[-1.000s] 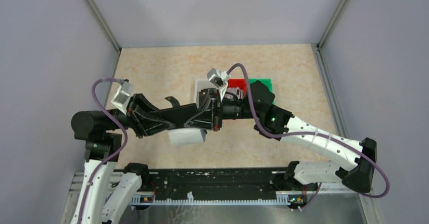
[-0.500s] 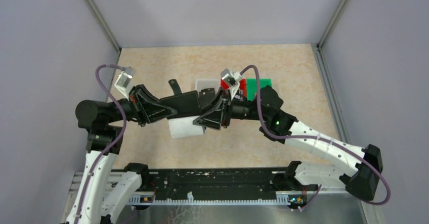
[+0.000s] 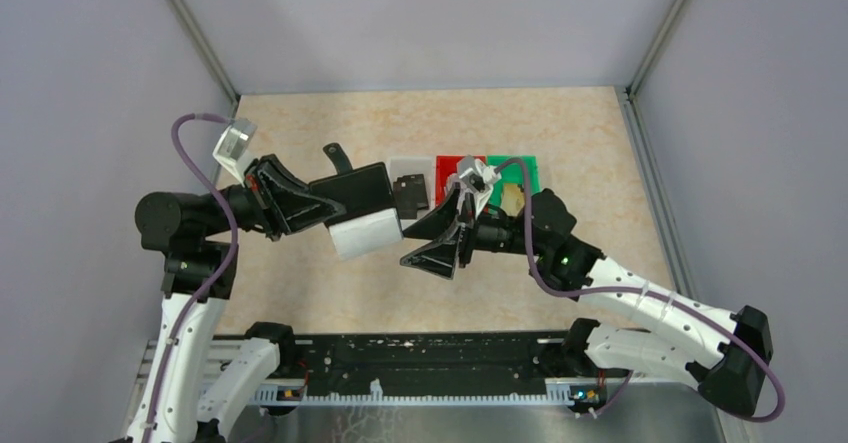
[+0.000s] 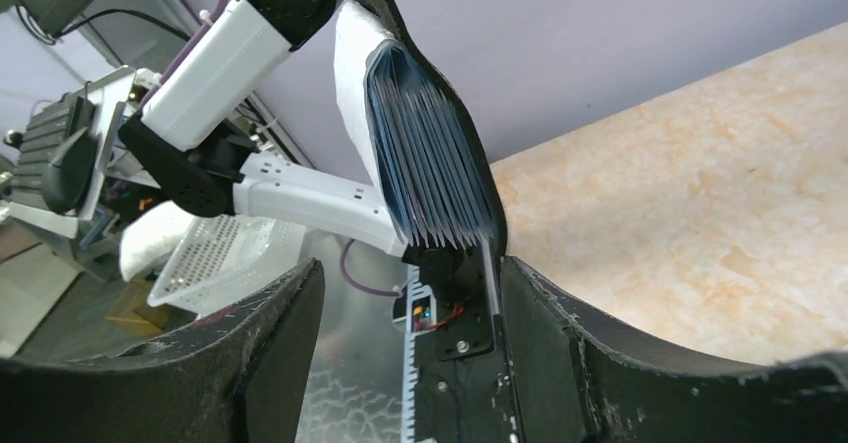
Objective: Take the credit cards out of the card holder
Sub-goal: Remove the credit card from the card holder.
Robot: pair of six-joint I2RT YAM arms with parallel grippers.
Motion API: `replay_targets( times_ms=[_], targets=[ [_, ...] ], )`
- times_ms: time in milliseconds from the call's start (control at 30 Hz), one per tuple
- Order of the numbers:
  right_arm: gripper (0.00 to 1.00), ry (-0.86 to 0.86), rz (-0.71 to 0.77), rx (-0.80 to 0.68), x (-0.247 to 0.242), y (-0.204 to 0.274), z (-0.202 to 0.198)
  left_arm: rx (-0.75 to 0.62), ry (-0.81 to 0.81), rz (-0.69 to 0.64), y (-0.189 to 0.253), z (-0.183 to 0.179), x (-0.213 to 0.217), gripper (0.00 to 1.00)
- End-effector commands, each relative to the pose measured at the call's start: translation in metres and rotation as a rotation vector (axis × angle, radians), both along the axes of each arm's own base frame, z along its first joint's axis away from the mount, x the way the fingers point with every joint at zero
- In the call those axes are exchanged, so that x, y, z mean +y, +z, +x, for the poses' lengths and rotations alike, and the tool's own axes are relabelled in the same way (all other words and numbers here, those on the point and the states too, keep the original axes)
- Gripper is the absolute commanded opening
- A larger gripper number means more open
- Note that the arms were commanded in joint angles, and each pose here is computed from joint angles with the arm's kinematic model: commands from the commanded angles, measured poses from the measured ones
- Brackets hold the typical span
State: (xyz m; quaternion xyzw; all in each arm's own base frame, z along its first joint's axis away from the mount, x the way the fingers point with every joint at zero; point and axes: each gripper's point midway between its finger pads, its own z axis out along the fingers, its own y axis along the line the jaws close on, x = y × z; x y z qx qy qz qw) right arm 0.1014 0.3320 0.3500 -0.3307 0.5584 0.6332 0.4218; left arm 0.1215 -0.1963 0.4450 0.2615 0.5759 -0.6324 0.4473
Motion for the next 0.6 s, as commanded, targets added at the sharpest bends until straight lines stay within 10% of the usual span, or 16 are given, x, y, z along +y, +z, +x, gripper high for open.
replay_targets(
  times_ms=[0, 567],
  targets=[
    [0.65, -0.061, 0.066, -0.124, -0.004, 0.026, 0.010, -0.034, 0.024, -0.034, 0.022, -0.005, 0.002, 0.00],
    [0.67, -0.211, 0.120, -0.202, 0.006, 0.040, 0.046, -0.031, 0.011, -0.035, 0.028, -0.011, 0.002, 0.00]
  ],
)
